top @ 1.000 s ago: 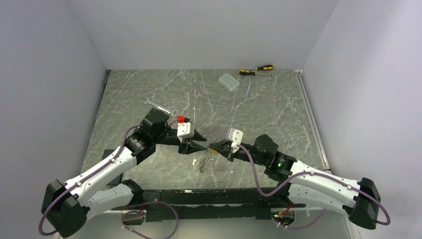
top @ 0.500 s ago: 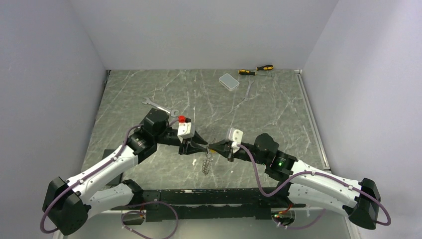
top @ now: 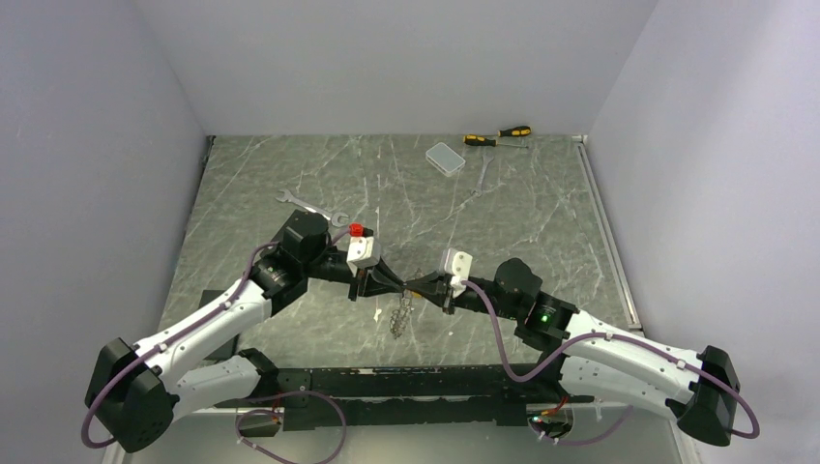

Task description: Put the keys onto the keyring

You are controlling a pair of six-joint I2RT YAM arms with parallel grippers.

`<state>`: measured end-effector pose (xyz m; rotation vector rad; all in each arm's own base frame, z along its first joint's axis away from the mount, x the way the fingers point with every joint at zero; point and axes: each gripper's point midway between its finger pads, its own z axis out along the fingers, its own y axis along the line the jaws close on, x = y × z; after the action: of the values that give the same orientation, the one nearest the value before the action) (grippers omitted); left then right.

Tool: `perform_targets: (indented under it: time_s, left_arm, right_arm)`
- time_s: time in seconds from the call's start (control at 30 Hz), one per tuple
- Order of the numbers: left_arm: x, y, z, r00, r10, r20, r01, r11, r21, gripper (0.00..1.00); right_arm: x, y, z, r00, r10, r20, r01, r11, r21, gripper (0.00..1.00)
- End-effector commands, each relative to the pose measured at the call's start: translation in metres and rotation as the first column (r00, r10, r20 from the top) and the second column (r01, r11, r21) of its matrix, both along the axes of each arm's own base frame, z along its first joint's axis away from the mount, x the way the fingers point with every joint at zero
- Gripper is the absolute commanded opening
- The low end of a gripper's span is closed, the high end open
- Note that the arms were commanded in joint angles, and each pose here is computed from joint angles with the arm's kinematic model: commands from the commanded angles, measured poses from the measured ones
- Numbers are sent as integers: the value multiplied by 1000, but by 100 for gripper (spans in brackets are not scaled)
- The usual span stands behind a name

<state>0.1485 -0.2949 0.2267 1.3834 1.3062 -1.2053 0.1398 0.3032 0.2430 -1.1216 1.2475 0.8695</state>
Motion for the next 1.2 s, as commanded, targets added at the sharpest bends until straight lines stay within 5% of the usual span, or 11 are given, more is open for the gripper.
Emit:
perform_targets:
  time_s: [0.0,0.13,0.47,0.8,1.17]
  left_arm:
    - [3,-4,24,999,-10,52,13,998,-57,13]
    - [4,-3,24,998,1,59,2,999,-50,0]
    - [14,8,9,992,64,104,-70,996,54,0]
    - [27,20,-2,982,116,147,-140,976,169,0]
    - [36,22,-13,977,97,188,-154,936,318,0]
  right_arm:
    - [-4,3,50,996,23,81,-33,992,122,0]
    - [-3,3,48,997,22,79,-31,992,120,0]
    - [7,1,30,999,-28,43,25,998,61,0]
    - [11,-8,18,997,-60,45,62,997,-42,37]
    - [7,4,27,1000,6,11,-5,992,-123,48]
